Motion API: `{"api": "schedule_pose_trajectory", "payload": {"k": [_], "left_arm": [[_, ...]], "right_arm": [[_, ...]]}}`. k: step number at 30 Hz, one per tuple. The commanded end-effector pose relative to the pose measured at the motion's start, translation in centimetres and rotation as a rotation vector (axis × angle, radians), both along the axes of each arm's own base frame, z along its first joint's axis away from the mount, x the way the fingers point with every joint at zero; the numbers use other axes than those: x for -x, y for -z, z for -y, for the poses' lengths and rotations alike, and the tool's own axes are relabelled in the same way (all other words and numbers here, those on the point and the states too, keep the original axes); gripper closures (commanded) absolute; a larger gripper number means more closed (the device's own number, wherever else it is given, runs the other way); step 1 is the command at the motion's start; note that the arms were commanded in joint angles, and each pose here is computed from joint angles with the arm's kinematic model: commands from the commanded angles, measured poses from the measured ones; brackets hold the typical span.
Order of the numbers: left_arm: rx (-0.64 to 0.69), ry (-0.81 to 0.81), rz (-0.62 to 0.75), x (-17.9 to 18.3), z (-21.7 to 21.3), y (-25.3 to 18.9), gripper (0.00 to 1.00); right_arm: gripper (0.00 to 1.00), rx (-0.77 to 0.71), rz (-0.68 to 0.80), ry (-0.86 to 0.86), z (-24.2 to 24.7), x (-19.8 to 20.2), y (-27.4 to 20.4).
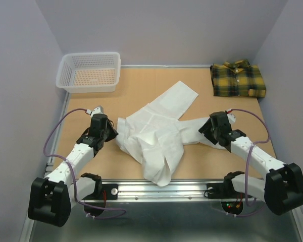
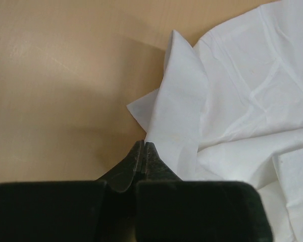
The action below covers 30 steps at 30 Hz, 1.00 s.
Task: Fold and stack the long sleeve shirts
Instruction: Flatten the shirt out
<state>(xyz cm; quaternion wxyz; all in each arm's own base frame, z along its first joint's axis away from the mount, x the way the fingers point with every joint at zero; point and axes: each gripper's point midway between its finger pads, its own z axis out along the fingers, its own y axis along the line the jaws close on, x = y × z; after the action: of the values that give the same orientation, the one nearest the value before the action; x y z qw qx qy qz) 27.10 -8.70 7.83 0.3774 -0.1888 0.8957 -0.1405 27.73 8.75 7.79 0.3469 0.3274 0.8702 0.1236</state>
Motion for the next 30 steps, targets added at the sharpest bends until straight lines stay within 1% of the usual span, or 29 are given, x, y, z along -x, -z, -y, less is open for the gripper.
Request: {"api": "schedule_pose_trajectory", "payload": {"k": [1,2,3,4,5,7,9,10,11,13,15,18,19,20,21,22,23,27,30], "left_arm": [[0.066,-0.032,0.041,-0.8,-0.3,-0.4,1.0],[0.089,-0.025,0.037,-0.8,-0.1,-0.3,1.0],[0.097,-0.043,0.041,-1.1,-0.5,-0.3,1.0],[0.121,-0.047,0.05,-1.6,-0.4,-0.6,1.0],[0.129,-0.06,0.049,-1.9,-0.7,-0.7,1.0],[0.152,-0.06,0.081,-2.9,-0.8,-1.6,1.0],[0.144,-0.072,0.105,-4.4,-1.4,-2.6,1.0],[0.141,-0.093,0.118,-5.1,-2.2,-3.0,1.0],[0.133,-0.102,0.133,-6.0,-2.8,-3.8,1.0],[0.131,-0.119,0.157,-7.1,-4.0,-4.7,1.0],[0.125,-0.13,0.17,-7.8,-5.6,-5.6,1.0],[0.077,-0.135,0.167,-7.0,-6.6,-5.7,1.0],[0.068,-0.129,0.165,-6.3,-6.6,-5.2,1.0],[0.071,-0.124,0.179,-6.3,-6.5,-5.6,1.0],[0.078,-0.109,0.16,-5.6,-6.2,-4.6,1.0],[0.083,-0.097,0.168,-5.2,-6.0,-4.5,1.0],[0.088,-0.087,0.145,-4.5,-5.7,-3.4,1.0],[0.098,-0.056,0.154,-3.7,-5.2,-3.4,1.0],[0.09,-0.042,0.171,-3.7,-5.2,-4.0,1.0]], "right_arm": [[0.39,-0.058,0.018,0.049,-0.3,-1.1,1.7],[0.4,-0.071,0.017,0.04,-0.6,-1.3,2.0],[0.41,-0.091,0.055,0.027,-1.1,-2.1,1.9],[0.42,-0.095,0.048,0.006,-1.4,-2.4,2.6],[0.42,-0.108,0.094,-0.005,-1.9,-3.5,2.0],[0.43,-0.107,0.127,-0.028,-2.4,-5.0,2.0],[0.43,-0.106,0.125,-0.068,-3.2,-6.4,3.0],[0.43,-0.116,0.15,-0.081,-3.6,-7.7,2.3],[0.43,-0.118,0.121,-0.107,-4.1,-8.1,3.6],[0.43,-0.133,0.162,-0.136,-5.0,-9.7,2.9],[0.43,-0.117,0.201,-0.152,-5.2,-10.9,1.9],[0.42,-0.034,0.256,-0.163,-4.2,-11.5,-0.6],[0.39,0.022,0.273,-0.17,-3.5,-11.8,-2.3],[0.39,0.043,0.274,-0.187,-3.4,-11.8,-2.2],[0.38,0.077,0.292,-0.172,-2.8,-12.0,-4.3],[0.37,0.117,0.297,-0.177,-2.4,-12.2,-5.0],[0.37,0.148,0.329,-0.144,-1.7,-13.0,-7.1],[0.36,0.246,0.285,-0.066,0.5,-13.2,-9.1],[0.36,0.294,0.236,-0.016,1.9,-13.7,-9.1]]}}
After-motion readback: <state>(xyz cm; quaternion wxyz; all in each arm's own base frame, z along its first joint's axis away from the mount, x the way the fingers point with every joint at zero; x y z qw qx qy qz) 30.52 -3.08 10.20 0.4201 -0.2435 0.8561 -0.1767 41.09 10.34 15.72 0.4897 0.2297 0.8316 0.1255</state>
